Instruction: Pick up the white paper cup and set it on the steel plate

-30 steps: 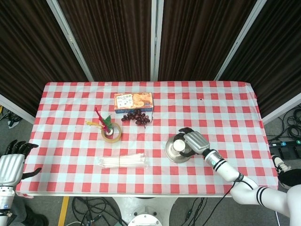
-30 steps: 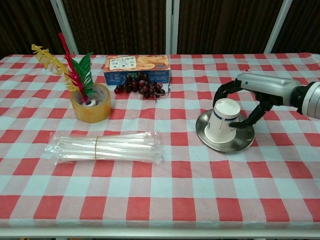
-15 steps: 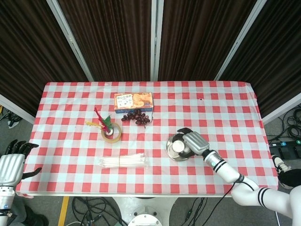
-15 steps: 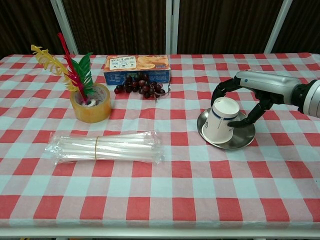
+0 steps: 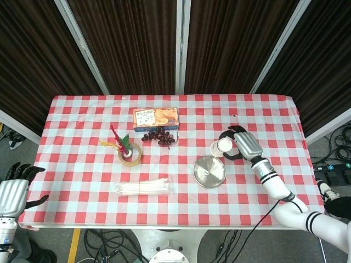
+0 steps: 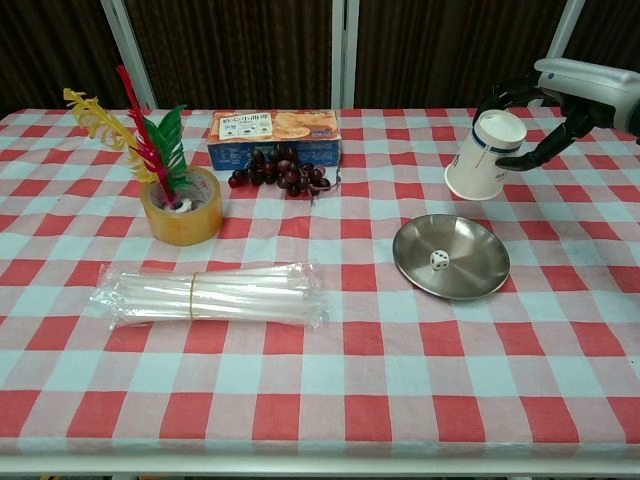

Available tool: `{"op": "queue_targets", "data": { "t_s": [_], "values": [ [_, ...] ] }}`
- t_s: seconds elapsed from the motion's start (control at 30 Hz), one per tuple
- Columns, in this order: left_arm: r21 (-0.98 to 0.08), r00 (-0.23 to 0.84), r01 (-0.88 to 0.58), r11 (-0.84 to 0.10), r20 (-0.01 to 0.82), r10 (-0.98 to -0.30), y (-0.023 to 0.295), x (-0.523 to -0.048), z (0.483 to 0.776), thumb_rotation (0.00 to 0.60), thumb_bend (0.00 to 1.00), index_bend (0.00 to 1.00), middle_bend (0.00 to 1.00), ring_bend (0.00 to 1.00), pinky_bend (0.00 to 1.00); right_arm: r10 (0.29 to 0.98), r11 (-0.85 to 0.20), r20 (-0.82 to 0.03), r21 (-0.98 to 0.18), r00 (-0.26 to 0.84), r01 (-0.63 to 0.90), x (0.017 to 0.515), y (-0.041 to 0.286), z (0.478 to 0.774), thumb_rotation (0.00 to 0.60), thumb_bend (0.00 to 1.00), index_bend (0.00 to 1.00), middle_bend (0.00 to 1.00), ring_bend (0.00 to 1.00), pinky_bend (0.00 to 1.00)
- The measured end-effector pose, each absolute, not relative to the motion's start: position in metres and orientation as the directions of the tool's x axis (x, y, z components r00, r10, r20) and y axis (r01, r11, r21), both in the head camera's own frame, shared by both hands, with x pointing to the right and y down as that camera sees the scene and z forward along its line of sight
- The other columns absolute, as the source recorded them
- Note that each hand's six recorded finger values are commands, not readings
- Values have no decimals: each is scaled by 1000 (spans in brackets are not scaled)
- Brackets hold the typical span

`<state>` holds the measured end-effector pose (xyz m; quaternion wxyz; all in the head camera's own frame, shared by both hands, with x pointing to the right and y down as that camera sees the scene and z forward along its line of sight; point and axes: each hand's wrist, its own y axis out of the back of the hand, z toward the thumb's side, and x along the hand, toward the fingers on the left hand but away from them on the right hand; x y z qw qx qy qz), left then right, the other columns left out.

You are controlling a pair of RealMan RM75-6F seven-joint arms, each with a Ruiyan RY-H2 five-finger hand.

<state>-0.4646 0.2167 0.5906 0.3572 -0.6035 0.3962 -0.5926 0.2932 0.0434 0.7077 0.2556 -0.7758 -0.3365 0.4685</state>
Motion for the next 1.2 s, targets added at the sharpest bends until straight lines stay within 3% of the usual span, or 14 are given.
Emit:
{"op": "queue_targets", "data": {
  "t_s": [0.3, 0.47, 0.63, 0.83, 1.07, 1.2],
  "values": [
    [-902, -22, -51, -429, 431, -902, 219, -466, 588, 600, 42, 271, 264, 148, 93, 716, -698, -650, -675, 256, 240, 307, 44, 742, 600, 289, 164, 192, 20, 60],
    [-904, -15, -53, -425, 427, -904, 216, -464, 588, 600, 42, 270, 264, 148, 93, 716, -698, -652, -676, 252, 235, 313, 46, 736, 600, 289, 23, 128, 0, 49],
    [-906, -8, -54, -420, 421, -907, 215, -464, 588, 600, 43, 270, 264, 148, 93, 756, -653, -602, -717, 256, 243, 325, 47, 712, 600, 289, 0, 108, 0, 40],
    [-910, -5, -42, -412, 413, -911, 213, -464, 590, 600, 43, 271, 264, 148, 93, 836, -538, -492, -822, 243, 188, 356, 70, 664, 600, 301, 32, 135, 0, 38],
    [-918, -19, 23, -395, 395, -919, 213, -461, 594, 600, 43, 270, 264, 148, 93, 922, -379, -360, -914, 140, 144, 410, 138, 600, 600, 313, 46, 133, 0, 16],
    [-909, -5, 16, -416, 416, -909, 216, -455, 599, 600, 42, 271, 264, 148, 92, 938, -344, -334, -929, 91, 138, 429, 184, 573, 600, 315, 46, 133, 0, 9]
  ]
}}
